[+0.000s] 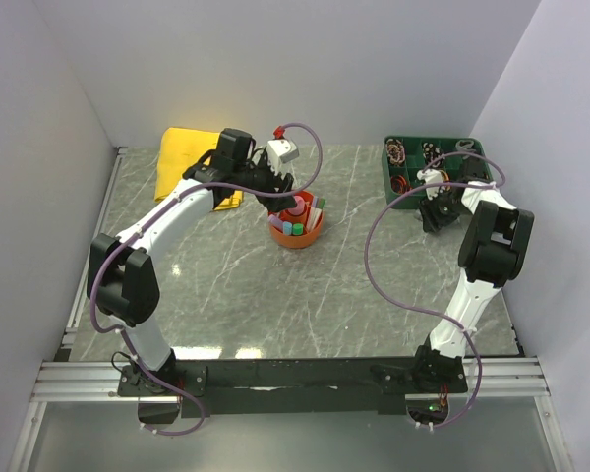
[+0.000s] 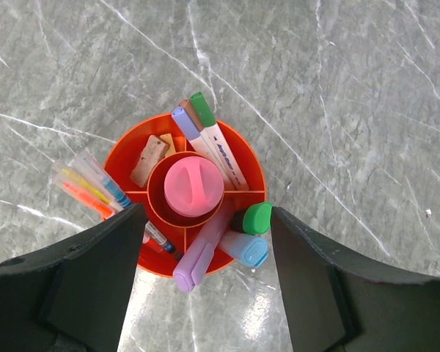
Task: Sort the stationery into containers
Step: Pick up the stationery from the corner of the board.
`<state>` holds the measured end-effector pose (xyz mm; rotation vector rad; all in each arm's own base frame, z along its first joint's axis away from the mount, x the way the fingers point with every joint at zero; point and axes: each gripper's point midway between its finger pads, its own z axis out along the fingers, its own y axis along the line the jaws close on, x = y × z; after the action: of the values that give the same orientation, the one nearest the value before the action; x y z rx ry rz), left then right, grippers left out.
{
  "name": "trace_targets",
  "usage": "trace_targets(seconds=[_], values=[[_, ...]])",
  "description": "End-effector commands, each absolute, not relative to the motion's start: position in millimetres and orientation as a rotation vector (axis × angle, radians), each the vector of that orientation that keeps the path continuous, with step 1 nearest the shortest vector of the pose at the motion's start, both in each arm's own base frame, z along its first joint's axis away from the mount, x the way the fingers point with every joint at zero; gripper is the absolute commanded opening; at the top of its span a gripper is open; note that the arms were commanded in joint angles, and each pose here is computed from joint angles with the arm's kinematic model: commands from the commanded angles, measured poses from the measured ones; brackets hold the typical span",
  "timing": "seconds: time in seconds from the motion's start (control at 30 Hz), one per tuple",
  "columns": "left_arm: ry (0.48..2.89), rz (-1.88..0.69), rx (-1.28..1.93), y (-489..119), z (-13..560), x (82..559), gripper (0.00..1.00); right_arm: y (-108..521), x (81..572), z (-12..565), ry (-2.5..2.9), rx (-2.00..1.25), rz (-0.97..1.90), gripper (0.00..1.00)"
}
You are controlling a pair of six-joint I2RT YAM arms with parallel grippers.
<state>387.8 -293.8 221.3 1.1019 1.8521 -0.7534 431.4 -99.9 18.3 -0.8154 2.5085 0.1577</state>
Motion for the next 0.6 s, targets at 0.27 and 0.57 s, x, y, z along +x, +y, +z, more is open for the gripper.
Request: trace_targets(seconds=[0.27,0.57], values=[[1.826,-0.794,1.084,-299,235,385,0.75,-85,453,43,2.380,-0.860,0.156,0.57],[1.825,-0.792,1.087,-300,235,385,0.76,-68,449,30,2.415,-0.898,0.190,0.38]])
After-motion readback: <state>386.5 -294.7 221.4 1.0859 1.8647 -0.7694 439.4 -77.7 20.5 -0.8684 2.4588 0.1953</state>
